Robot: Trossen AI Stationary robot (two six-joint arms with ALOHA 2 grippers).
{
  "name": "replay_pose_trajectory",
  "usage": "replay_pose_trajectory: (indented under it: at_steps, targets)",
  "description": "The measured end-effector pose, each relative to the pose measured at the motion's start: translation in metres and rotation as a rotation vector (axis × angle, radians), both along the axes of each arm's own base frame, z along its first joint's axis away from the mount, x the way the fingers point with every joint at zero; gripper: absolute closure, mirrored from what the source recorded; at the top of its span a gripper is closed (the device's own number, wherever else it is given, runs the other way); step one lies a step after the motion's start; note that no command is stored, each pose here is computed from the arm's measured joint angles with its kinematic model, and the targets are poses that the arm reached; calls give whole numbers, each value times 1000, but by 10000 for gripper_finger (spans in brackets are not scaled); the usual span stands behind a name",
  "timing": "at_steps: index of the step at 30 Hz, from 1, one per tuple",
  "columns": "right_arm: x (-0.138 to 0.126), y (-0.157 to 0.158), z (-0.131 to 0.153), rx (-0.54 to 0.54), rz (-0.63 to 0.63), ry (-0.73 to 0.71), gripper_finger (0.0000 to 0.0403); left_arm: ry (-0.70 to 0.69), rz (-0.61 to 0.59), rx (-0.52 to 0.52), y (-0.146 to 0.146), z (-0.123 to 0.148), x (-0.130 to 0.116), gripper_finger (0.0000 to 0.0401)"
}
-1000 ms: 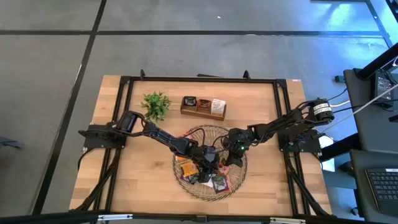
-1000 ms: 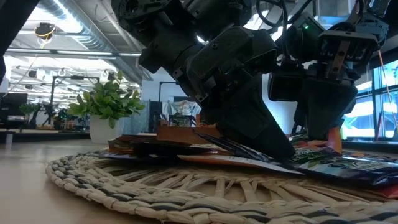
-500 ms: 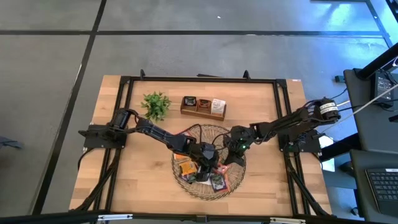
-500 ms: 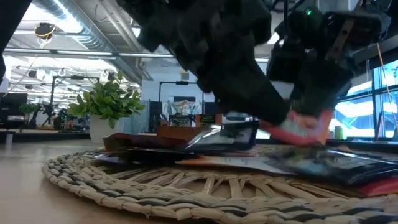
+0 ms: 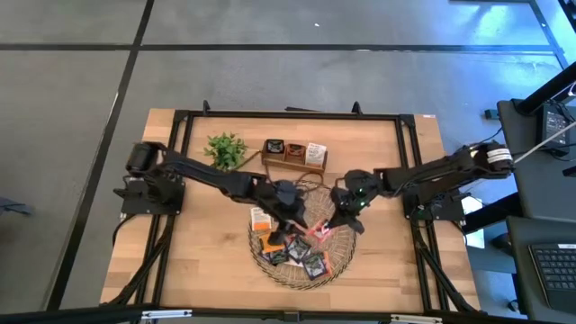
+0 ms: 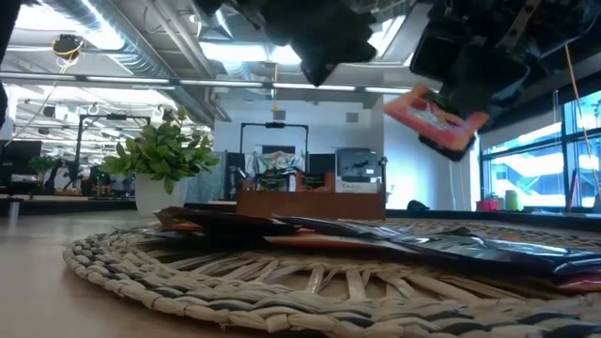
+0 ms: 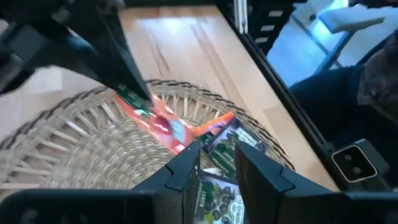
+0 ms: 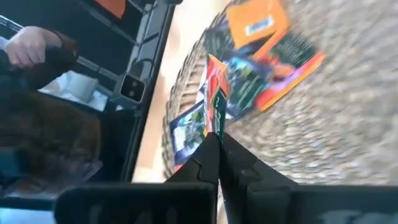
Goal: Pick & Place Tea
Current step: Put the orange and black tea bag into the middle section of the wooden organizer
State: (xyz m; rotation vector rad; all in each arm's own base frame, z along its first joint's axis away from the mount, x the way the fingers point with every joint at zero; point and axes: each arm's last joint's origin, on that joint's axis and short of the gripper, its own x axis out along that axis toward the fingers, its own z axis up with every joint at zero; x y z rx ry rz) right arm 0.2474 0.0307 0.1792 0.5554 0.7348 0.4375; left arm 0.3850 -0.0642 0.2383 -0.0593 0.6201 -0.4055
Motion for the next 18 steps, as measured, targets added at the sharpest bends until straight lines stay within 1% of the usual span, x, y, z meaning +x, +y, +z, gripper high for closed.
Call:
replay_pose_trajectory:
  at_steps: [2,4,6,9,11,13,15,18]
  targets:
    - [-4,-6,8,-36,-31,-30,396,-41,16,-16,6,-4,-13,303]
    - [-9,-13,17,-98,-72,-20,396,-100,49,-46,14,-7,-27,303]
    - [-8,-20,28,-189,-121,-10,396,-200,98,-70,22,-7,-40,303]
    - [-5,-33,51,-356,-199,37,397,-308,145,-136,31,-8,-56,303]
    - [1,-43,69,-464,-243,63,397,-334,159,-165,35,-9,-65,303]
    - [6,-55,86,-556,-284,84,397,-364,174,-167,40,-6,-71,303]
    - [16,-68,105,-614,-330,70,397,-369,183,-163,43,-4,-75,303]
    - [30,-88,121,-675,-353,91,397,-370,187,-163,46,-3,-79,303]
